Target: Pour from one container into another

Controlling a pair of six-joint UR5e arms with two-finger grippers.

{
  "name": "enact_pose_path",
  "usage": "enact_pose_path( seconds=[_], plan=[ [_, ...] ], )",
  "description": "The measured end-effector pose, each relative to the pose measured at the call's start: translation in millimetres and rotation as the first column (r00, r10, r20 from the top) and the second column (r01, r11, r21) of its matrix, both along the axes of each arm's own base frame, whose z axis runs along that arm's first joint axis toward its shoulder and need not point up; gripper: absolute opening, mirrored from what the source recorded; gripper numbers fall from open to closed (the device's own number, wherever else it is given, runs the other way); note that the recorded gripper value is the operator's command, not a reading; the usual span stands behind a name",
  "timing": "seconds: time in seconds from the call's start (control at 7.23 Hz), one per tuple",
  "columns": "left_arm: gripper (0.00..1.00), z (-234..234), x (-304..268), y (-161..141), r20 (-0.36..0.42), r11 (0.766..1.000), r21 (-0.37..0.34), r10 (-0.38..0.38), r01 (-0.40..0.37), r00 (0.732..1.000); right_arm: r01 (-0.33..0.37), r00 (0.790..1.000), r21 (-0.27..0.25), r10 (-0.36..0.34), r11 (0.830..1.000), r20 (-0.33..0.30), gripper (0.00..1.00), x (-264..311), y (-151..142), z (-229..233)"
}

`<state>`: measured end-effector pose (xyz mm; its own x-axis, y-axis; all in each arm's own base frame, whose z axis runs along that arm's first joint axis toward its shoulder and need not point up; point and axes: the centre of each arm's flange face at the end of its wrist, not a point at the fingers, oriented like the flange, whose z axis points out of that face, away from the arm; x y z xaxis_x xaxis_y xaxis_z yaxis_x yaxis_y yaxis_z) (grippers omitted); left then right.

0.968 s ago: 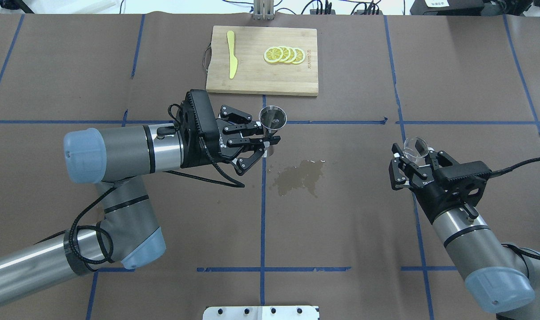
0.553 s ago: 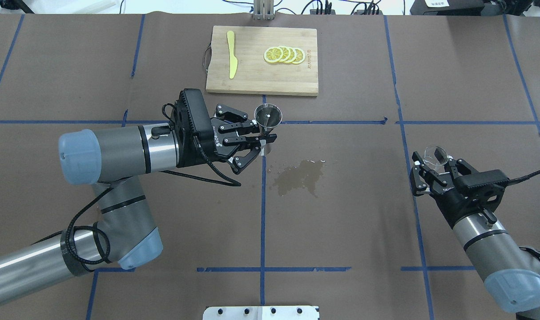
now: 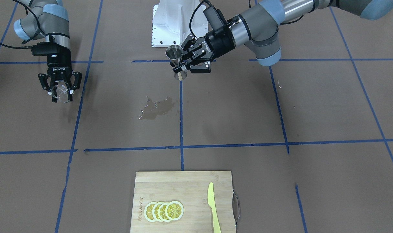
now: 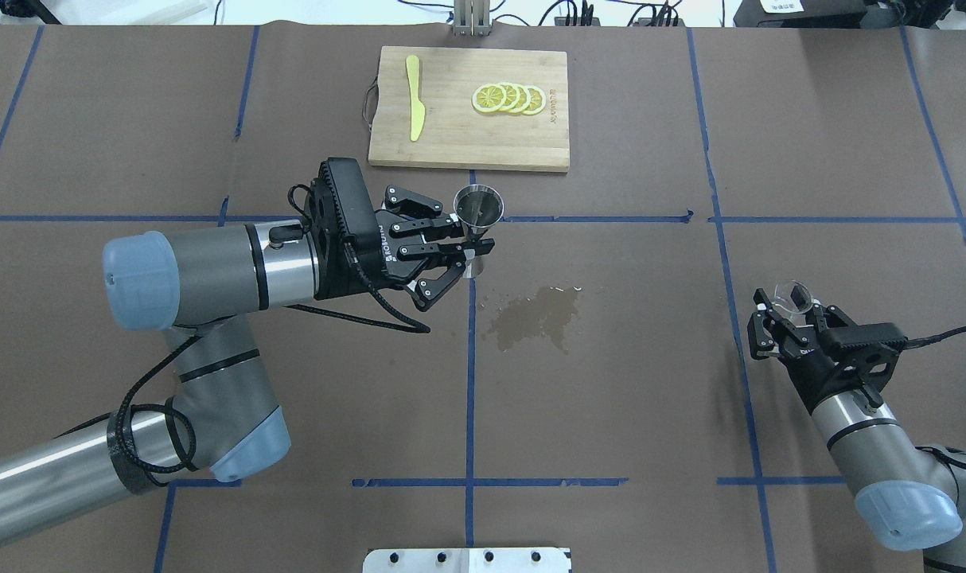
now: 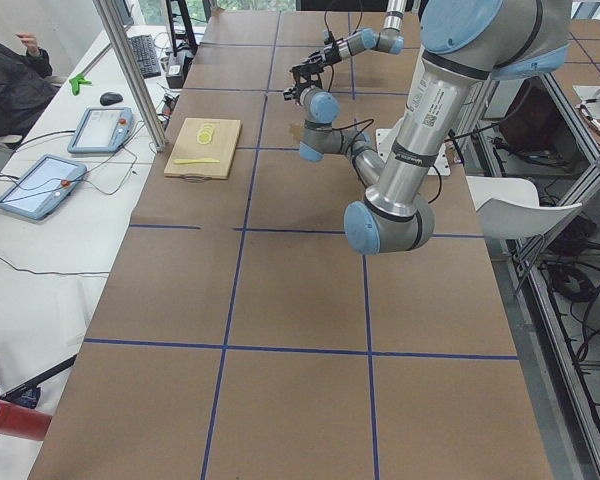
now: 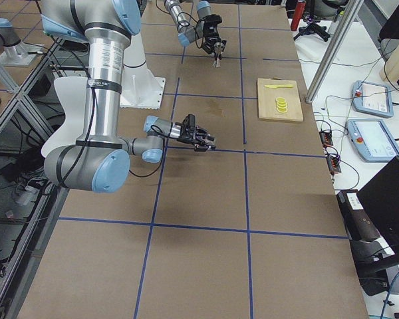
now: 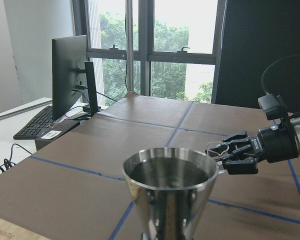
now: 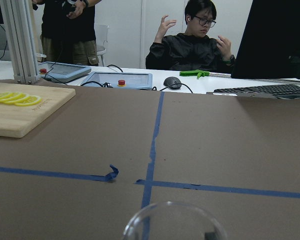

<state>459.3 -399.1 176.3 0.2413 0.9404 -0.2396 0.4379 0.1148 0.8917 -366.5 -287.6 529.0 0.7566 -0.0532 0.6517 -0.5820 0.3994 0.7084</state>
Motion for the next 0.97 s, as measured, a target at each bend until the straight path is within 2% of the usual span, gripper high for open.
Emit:
enact_pose_path(
  seconds=[0.41, 0.97],
  plan=[
    [0.00, 0, -1, -1, 0.000, 1.000, 0.001, -0.002, 0.002, 1.000, -0.032, 0.999, 0.011, 0.032, 0.999, -0.015, 0.02, -34, -7, 15],
    [0.00, 0, -2, -2, 0.000, 1.000, 0.001, -0.005, 0.005, 1.000, -0.032, 0.999, 0.015, 0.032, 0.999, -0.019, 0.02, -47, -7, 18]
  ],
)
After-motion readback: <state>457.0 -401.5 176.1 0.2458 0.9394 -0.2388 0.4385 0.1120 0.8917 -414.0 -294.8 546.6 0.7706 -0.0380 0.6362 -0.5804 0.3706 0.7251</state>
